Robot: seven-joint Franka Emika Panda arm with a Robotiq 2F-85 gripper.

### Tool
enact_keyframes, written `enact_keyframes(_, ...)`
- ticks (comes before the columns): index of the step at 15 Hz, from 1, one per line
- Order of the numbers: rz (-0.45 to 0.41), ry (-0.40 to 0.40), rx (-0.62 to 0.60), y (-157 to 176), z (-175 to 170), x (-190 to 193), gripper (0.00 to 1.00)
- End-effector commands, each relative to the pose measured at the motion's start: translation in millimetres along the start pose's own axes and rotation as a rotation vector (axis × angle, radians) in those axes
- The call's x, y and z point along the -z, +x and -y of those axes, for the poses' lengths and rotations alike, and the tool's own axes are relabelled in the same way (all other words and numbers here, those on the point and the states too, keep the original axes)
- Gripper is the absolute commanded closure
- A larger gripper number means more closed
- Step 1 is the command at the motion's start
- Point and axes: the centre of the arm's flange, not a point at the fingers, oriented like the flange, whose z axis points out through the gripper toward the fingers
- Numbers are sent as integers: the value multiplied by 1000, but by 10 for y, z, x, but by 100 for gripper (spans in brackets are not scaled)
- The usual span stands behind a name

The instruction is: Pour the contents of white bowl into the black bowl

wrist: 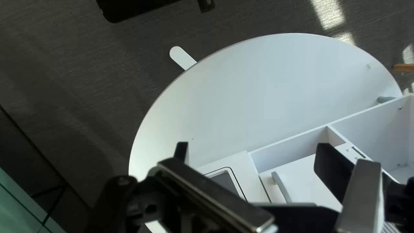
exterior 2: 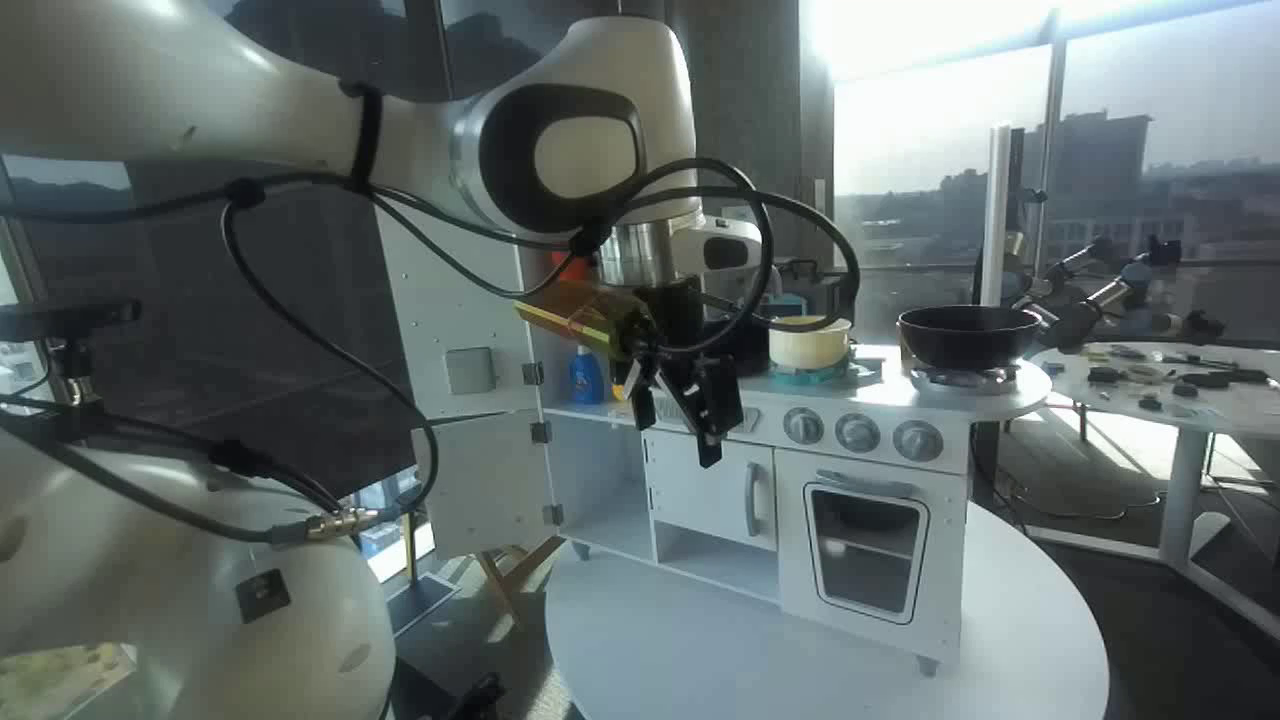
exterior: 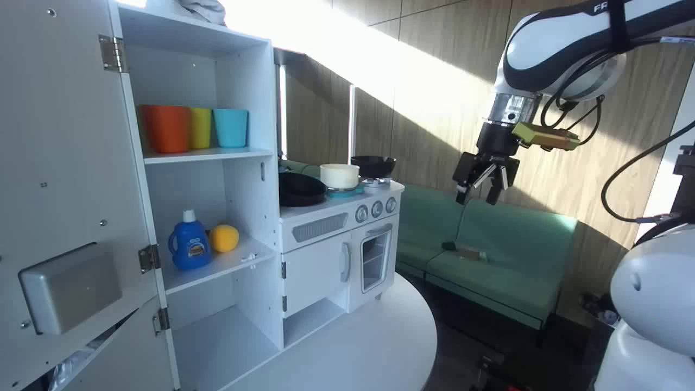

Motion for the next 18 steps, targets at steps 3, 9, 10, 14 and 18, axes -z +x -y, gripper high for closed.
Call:
enact_keyframes(3,-3,0,0,1,0,12,0)
enact_keyframes(9,-30,2,-11,121,-19,53,0)
enact_keyframes(10,-37,17,-11,200,-36,106,0)
enact_keyframes(14,-155,35,-70,728,-178,481,0)
enact_keyframes(18,-206,26,-112,1433,-211,847,0)
